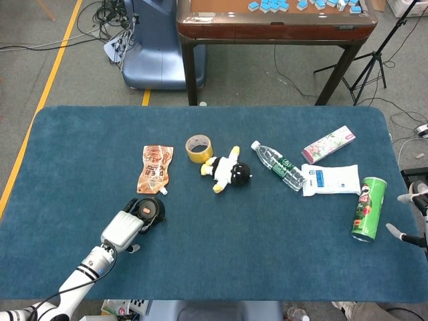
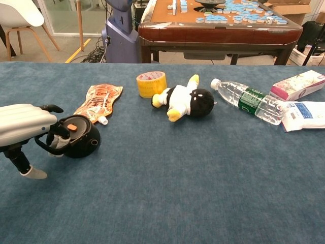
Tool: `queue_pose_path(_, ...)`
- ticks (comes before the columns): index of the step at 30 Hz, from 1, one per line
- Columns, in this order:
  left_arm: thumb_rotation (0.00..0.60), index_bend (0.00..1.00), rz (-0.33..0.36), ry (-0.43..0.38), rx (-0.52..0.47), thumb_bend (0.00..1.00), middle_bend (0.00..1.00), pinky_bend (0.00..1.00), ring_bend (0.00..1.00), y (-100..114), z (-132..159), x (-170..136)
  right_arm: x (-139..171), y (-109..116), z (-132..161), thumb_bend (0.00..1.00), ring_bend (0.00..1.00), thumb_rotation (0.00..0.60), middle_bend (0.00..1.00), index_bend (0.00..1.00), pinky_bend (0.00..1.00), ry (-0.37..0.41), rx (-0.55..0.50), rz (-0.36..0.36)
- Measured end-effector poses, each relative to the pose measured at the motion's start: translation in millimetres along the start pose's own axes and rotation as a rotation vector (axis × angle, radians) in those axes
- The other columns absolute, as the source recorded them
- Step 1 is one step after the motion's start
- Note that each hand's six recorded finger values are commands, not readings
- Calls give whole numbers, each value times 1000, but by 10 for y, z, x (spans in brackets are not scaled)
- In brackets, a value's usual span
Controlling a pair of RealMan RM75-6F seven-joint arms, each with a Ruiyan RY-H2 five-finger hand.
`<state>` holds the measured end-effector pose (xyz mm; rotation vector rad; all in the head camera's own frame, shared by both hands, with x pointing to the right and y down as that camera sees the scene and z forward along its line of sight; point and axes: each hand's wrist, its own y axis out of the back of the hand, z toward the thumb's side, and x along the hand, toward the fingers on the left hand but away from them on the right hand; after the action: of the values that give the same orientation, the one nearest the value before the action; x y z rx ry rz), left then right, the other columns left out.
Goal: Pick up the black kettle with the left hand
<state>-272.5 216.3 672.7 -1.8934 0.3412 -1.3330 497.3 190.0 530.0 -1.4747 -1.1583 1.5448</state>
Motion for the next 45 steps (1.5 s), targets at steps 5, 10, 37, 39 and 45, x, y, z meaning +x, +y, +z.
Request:
queue_pose_path(5,600,545,-11,-2,-6,116,554,0,433,-33,16,1,8,1,-8,109,263,600,388,375,280,-3,-1,0)
queue_pose_path(10,600,548,-3,-1,-10,116,561,0,437,-23,24,1,15,3,-13,110,263,600,388,375,280,-5,-3,-2)
queue_pose_path(37,600,522,26,12,-26,116,564,0,439,-44,45,-52,44,5,-42,110,263,600,388,375,280,-13,-8,-3)
queue_pose_path(39,600,523,24,13,-28,116,564,0,439,-51,46,-56,45,4,-44,111,263,600,388,375,280,-13,-8,-3)
queue_pose_path(45,600,548,14,15,-38,116,565,0,442,-83,55,-81,47,5,-48,110,263,600,388,375,280,-14,-9,-5)
